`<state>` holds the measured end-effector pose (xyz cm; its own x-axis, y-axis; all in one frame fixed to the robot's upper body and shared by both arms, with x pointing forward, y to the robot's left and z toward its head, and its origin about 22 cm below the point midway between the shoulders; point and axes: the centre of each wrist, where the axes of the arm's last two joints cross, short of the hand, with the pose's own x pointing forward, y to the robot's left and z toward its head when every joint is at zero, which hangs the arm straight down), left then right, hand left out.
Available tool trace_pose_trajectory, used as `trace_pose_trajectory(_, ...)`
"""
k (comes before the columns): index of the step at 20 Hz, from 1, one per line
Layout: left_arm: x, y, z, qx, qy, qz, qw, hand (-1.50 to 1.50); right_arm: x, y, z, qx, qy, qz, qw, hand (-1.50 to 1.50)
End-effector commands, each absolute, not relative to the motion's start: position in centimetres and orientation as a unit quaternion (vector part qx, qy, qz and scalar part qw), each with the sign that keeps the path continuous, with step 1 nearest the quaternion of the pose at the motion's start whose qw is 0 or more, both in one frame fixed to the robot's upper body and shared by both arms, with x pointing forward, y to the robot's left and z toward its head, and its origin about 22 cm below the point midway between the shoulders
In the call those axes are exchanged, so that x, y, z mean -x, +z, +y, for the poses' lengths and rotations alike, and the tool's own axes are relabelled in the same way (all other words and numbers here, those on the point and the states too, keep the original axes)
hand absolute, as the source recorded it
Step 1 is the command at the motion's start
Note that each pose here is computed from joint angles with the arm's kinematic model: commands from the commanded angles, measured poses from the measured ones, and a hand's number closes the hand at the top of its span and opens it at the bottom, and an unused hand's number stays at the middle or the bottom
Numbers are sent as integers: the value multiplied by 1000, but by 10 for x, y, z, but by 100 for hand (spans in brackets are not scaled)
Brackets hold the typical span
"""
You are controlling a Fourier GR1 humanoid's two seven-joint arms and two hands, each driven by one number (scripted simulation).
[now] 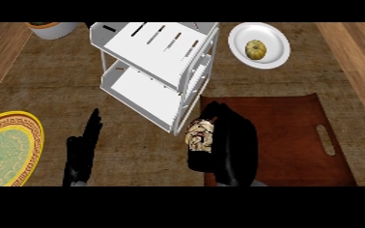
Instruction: Pick the cupcake from the tray and place it in the tiered basket
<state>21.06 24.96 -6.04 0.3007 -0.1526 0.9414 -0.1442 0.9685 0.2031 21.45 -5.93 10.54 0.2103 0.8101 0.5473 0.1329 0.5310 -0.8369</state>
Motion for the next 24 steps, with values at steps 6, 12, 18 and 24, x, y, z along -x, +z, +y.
trace_pose_trajectory(6, -197, -60, 255, -129, -4, -591, 796, 0, -147, 193, -55, 491, 181, -611, 595, 150)
trace_pose_trajectory(12, -207, -54, 231, -110, -16, -602, 791, 0, -175, 221, -55, 508, 165, -612, 583, 150)
trace_pose_trajectory(18, -213, -62, 239, -107, -20, -595, 796, 0, -202, 240, -47, 508, 153, -612, 587, 150)
trace_pose_trajectory(24, -212, -57, 244, -109, -28, -607, 786, 0, -253, 268, -37, 514, 149, -589, 606, 150)
